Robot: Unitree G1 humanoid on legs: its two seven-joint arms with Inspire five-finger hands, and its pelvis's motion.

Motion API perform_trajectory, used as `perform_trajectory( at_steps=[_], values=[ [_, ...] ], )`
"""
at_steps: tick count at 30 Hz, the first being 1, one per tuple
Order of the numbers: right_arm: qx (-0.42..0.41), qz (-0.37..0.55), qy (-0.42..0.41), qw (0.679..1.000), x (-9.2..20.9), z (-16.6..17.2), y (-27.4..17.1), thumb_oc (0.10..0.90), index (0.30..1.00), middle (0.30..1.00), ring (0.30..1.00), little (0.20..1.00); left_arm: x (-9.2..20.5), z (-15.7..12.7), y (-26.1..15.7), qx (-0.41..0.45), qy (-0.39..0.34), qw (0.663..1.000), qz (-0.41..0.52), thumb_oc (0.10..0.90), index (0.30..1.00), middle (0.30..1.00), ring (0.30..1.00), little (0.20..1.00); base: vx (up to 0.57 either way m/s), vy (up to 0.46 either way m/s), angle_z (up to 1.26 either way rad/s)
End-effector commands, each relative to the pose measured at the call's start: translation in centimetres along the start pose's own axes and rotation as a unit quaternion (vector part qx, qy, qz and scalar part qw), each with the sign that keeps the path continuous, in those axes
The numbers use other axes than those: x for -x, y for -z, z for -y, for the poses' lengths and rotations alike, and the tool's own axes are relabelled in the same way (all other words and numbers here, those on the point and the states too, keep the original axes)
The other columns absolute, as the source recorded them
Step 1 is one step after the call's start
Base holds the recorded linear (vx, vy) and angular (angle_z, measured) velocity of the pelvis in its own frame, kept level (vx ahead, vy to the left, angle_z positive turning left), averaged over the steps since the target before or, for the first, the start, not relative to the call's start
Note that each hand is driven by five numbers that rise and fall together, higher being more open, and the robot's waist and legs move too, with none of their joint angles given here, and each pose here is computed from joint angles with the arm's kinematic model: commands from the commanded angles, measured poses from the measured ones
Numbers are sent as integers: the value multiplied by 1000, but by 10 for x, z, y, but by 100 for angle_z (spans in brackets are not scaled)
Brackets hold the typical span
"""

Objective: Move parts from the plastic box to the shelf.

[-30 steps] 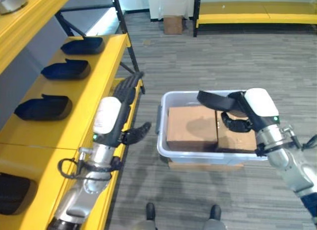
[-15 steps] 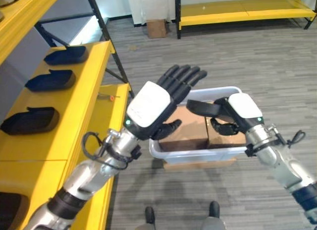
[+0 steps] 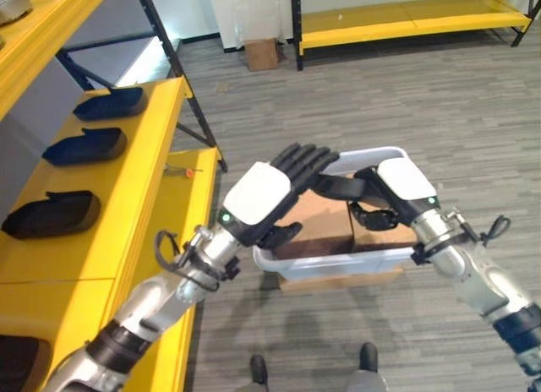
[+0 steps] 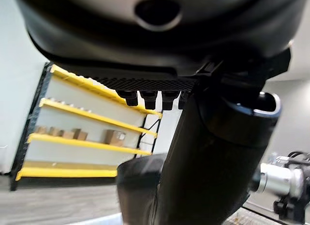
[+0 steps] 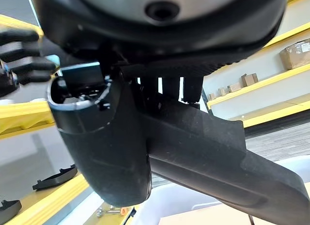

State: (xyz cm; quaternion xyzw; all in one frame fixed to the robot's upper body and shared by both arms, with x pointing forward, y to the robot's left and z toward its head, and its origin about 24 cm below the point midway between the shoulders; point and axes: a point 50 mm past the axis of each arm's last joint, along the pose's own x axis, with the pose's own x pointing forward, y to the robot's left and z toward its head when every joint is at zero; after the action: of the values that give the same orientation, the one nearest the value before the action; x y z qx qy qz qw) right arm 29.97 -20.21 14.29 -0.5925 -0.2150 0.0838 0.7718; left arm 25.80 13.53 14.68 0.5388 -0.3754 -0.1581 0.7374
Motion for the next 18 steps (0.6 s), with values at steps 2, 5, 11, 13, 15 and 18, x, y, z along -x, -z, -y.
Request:
perform_trajectory(
  at_steps=[2, 5, 11, 13, 15, 18],
  values=[
    [-14, 132, 134, 982, -33, 61, -49, 400, 300, 300, 300, 300, -12, -18, -2, -15, -61, 998, 24, 900, 1000, 1000, 1000, 1000, 0, 0, 0],
    [-17, 139, 138, 981, -33, 62, -52, 400, 300, 300, 300, 300, -9, -15, 1, -19, -55, 998, 17, 900, 1000, 1000, 1000, 1000, 0, 0, 0],
    [-22, 152, 144, 978, -32, 64, -57, 400, 300, 300, 300, 300, -8, -11, 4, -34, -47, 998, 9, 900, 1000, 1000, 1000, 1000, 0, 0, 0],
    [-25, 154, 146, 977, -32, 64, -58, 400, 300, 300, 300, 300, -8, -10, 5, -37, -48, 998, 8, 900, 1000, 1000, 1000, 1000, 0, 0, 0],
    [-29, 158, 147, 976, -32, 65, -60, 400, 300, 300, 300, 300, -9, -9, 7, -45, -49, 998, 6, 900, 1000, 1000, 1000, 1000, 0, 0, 0],
    [-52, 167, 149, 973, -32, 63, -65, 400, 300, 300, 300, 300, -11, -8, 7, -56, -58, 997, 2, 900, 1000, 1000, 1000, 1000, 0, 0, 0]
  ],
)
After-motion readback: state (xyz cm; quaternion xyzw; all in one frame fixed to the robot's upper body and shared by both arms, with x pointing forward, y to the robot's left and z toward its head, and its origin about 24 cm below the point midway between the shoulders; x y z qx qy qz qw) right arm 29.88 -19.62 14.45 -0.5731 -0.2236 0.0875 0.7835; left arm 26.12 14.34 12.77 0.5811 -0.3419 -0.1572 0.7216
